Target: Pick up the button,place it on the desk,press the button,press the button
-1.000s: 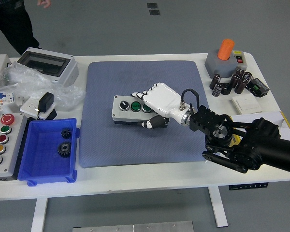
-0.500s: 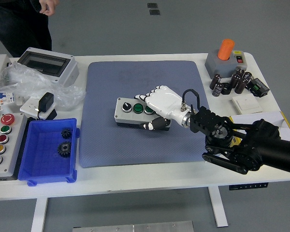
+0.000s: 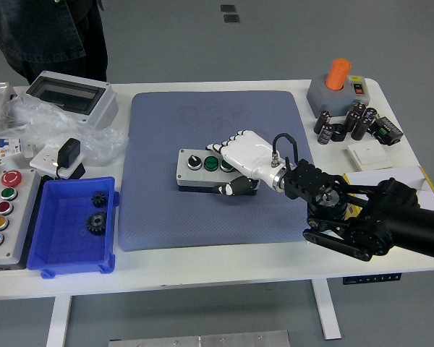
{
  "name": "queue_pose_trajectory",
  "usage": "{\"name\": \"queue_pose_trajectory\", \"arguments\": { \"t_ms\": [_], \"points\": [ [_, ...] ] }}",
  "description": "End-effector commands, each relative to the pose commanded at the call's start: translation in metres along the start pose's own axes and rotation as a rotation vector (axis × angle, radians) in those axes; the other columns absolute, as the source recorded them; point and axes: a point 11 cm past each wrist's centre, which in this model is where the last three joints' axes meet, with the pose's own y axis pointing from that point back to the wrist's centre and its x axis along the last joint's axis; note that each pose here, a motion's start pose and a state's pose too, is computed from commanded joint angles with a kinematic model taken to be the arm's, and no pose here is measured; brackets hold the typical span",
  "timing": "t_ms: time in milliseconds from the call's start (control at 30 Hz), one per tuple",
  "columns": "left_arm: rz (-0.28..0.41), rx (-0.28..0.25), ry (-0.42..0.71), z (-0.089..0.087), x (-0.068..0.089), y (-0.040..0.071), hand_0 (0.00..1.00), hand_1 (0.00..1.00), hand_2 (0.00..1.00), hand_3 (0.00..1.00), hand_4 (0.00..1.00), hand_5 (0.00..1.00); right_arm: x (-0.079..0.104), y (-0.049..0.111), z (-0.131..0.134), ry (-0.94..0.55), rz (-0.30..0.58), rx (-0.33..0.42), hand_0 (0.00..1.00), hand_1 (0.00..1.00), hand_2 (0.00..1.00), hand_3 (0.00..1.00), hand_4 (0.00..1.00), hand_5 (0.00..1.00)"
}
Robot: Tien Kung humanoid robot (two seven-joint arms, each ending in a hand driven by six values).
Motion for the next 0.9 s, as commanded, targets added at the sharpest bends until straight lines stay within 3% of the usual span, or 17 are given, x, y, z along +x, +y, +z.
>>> {"name": "queue_pose_trajectory", "arguments": {
  "t_ms": [367, 400, 900],
  "points": [
    [-0.015, 0.002, 0.001, -0.0012, -0.0015, -0.0002, 0.686, 0.677, 0.647, 0.815, 0.695, 0.334, 0.0006, -0.0007, 0.0012, 0.002, -0.010, -0.008, 0.772, 0.736, 0.846, 0.998, 0.636, 0.002],
    [-0.019, 0.003, 0.001, -0.0014, -0.0019, -0.0002, 0.686, 0.678, 0.635, 0.793, 0.680, 0.318, 0.0005, -0.0007, 0.0015, 0.002, -0.012, -0.010, 0.775, 0.743, 0.885, 0.998, 0.663, 0.002],
    [-0.091, 0.032, -0.007, -0.0058, -0.0097, 0.0001, 0.691, 0.687, 0.628, 0.759, 0.662, 0.289, 0.0014, -0.0007, 0.0060, -0.002, -0.032, -0.025, 0.779, 0.747, 0.906, 0.998, 0.705, 0.002]
  ]
}}
